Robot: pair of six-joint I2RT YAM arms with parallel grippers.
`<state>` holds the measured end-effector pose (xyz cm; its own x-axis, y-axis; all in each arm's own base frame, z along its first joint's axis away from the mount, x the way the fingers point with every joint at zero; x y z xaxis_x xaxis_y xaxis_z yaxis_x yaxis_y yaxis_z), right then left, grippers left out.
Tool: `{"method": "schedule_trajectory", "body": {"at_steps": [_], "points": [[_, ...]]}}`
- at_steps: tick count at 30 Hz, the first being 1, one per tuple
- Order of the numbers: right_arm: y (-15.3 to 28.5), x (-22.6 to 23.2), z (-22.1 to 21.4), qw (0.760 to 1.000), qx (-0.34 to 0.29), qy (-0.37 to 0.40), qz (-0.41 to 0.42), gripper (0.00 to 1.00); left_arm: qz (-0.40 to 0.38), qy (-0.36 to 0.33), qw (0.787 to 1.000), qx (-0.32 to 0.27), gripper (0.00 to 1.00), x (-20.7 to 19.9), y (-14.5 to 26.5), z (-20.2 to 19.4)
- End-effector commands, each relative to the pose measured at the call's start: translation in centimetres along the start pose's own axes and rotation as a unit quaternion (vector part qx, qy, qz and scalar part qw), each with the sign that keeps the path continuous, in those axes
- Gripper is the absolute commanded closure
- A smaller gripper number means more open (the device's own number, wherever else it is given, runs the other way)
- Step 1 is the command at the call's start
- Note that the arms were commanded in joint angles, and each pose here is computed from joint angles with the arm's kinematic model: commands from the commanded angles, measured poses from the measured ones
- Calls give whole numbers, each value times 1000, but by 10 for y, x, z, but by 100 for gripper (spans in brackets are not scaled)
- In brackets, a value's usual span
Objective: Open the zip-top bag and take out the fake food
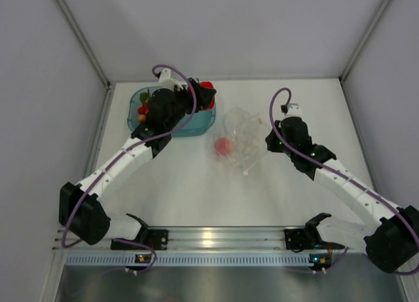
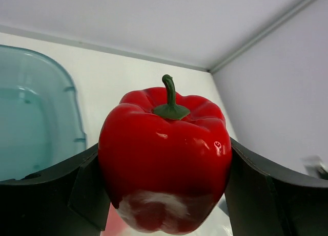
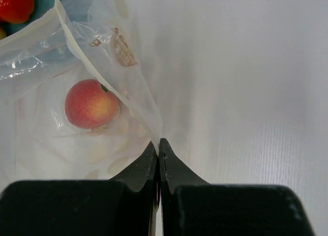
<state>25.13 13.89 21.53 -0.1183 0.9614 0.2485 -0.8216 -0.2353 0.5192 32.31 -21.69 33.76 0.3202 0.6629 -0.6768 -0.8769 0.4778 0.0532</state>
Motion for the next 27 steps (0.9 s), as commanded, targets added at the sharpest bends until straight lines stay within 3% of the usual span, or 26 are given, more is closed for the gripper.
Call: {"method": "schedule_trajectory", "body": {"at_steps": [1, 9, 15, 21, 24, 25, 27], "points": [[21, -9, 11, 1000, -12, 17, -14, 100, 115, -68, 991, 6, 100, 46, -24, 8], [63, -10, 32, 998, -20, 52, -7, 100, 204, -90, 974, 31, 100, 109, -77, 19], [84, -12, 43, 997, -23, 68, -9, 100, 246, -81, 961, 92, 98, 173, -124, -12], [98, -13, 49, 997, -29, 78, -6, 100, 269, -74, 952, 128, 62, 204, -150, -26], [103, -14, 51, 996, -35, 80, -8, 100, 276, -78, 948, 141, 36, 211, -154, -30], [104, -15, 51, 996, -34, 81, -9, 100, 273, -78, 948, 144, 19, 211, -154, -31], [105, -14, 53, 996, -36, 81, -10, 100, 269, -78, 949, 144, 4, 207, -152, -28]]}}
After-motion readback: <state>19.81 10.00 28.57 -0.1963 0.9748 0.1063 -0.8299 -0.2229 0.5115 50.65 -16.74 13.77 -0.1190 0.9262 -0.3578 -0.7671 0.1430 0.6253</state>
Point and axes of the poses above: each gripper's point midway between its finger pads, its own y axis back along the fingers, its own x axis along the line the jaws close on, z = x × y, the point moved 7 cm from there along y, back along the fingers, and after that the axes turned 3 degrees about y, right-handed, at the moved point
